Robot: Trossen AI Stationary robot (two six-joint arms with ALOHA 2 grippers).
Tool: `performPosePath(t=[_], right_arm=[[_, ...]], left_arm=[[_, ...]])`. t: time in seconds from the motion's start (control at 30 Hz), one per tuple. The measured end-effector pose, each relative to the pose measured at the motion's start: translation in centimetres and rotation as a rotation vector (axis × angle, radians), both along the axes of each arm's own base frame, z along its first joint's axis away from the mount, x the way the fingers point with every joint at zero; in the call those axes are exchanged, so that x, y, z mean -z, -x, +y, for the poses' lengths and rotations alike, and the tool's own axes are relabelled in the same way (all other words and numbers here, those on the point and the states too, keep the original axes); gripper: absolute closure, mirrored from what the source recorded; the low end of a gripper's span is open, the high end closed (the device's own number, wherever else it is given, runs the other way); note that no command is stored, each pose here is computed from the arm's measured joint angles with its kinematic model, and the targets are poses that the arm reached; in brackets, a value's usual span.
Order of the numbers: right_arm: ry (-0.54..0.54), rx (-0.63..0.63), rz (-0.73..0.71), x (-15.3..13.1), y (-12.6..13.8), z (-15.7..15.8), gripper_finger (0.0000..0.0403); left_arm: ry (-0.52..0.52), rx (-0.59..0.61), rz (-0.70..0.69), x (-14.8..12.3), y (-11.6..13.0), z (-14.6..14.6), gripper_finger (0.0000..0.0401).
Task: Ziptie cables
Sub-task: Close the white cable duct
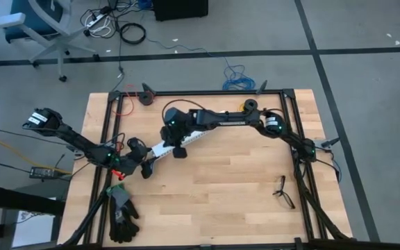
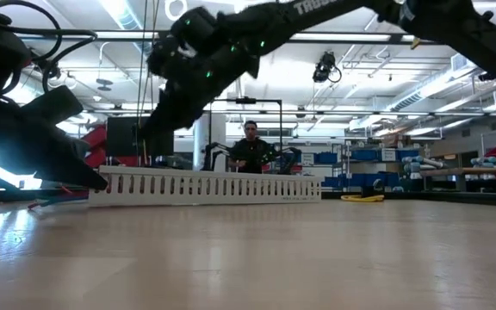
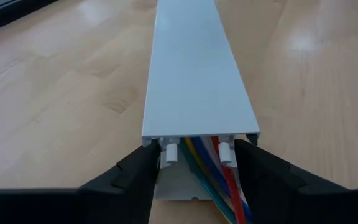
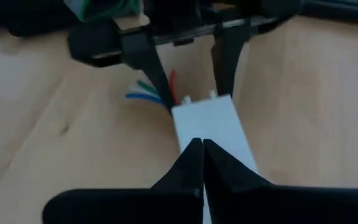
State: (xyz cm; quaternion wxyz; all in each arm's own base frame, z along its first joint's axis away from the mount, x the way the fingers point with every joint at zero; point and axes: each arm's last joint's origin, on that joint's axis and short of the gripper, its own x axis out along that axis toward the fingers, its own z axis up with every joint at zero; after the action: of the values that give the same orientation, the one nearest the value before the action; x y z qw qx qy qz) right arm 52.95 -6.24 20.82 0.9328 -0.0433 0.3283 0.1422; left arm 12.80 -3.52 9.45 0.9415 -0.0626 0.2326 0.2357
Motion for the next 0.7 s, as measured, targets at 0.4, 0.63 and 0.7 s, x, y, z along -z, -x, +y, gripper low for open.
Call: performPosePath(t=[0.4,0.63,0.7], right_arm=[[0.03,0.086,0.241,3.0,1.9,-1.7,0.0403],[-0.011,-0.027,0.109,4.2,0.3,0.2,0.0403],[-0.045,-0.04,0.059,4.0,-0.1,0.2,0.0403]], left_arm=[[0.004,-0.002,0.012,0.1,0.0,0.2,0.0192],[-0.002,-0.008,0.013,0.0,-0.3,0.6,0.0192],[0.0,-0.007,0.008,-0.1,-0.3,0.6,0.0192]])
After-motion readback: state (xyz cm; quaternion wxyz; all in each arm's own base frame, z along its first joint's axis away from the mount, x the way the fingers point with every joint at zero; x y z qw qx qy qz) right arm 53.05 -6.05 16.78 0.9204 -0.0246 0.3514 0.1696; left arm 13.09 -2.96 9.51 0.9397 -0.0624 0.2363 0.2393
